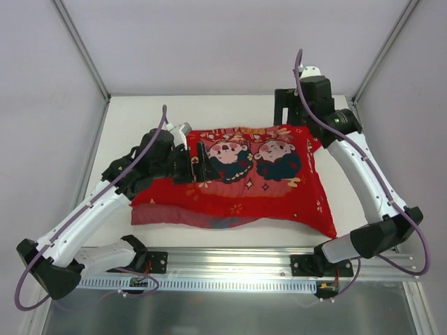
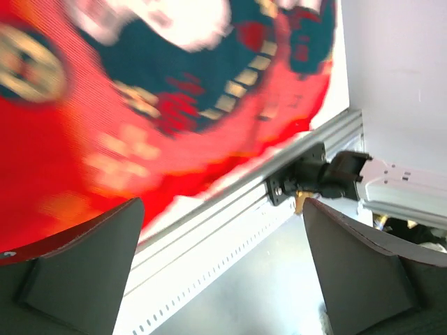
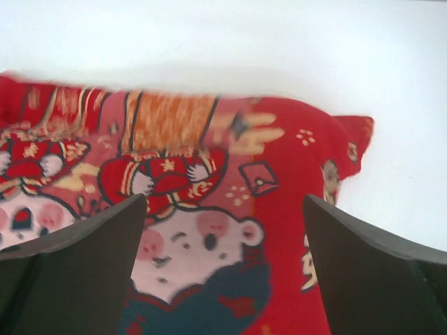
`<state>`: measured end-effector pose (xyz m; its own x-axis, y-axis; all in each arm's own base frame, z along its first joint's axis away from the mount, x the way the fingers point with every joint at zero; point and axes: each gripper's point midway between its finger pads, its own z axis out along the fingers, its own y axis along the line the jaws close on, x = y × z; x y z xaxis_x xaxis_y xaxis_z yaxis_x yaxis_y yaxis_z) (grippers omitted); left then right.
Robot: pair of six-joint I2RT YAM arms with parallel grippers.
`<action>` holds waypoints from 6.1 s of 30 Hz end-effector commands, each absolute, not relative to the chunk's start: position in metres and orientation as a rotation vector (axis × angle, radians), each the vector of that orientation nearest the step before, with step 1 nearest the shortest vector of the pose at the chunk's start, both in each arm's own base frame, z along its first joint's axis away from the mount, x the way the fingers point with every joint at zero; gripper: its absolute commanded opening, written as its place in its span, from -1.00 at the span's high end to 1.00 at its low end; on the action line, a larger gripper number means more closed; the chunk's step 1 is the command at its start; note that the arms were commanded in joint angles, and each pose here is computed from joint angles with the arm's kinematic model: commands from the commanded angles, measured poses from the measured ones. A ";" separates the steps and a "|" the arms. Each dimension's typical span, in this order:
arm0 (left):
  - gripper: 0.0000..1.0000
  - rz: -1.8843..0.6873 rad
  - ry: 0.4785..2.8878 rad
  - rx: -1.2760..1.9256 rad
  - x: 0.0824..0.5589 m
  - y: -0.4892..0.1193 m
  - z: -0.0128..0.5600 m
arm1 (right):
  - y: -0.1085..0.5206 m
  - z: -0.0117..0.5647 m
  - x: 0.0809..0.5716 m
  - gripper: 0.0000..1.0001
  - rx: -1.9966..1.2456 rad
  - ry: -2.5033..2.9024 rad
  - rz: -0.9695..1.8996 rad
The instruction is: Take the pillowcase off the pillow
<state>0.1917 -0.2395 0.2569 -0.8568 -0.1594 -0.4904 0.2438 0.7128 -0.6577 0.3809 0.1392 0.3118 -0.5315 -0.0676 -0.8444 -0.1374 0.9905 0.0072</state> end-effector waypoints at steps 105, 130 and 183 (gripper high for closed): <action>-0.97 -1.262 2.504 -0.411 0.224 -0.224 0.134 | 0.334 0.267 0.210 0.99 -0.398 2.140 0.483; 1.00 -1.324 2.137 -0.519 0.203 -0.148 0.221 | 0.227 0.235 0.241 0.55 -0.332 2.242 0.365; 1.00 -1.367 2.059 -0.368 0.199 -0.154 0.299 | 0.257 0.315 0.360 -0.86 -0.217 2.161 0.321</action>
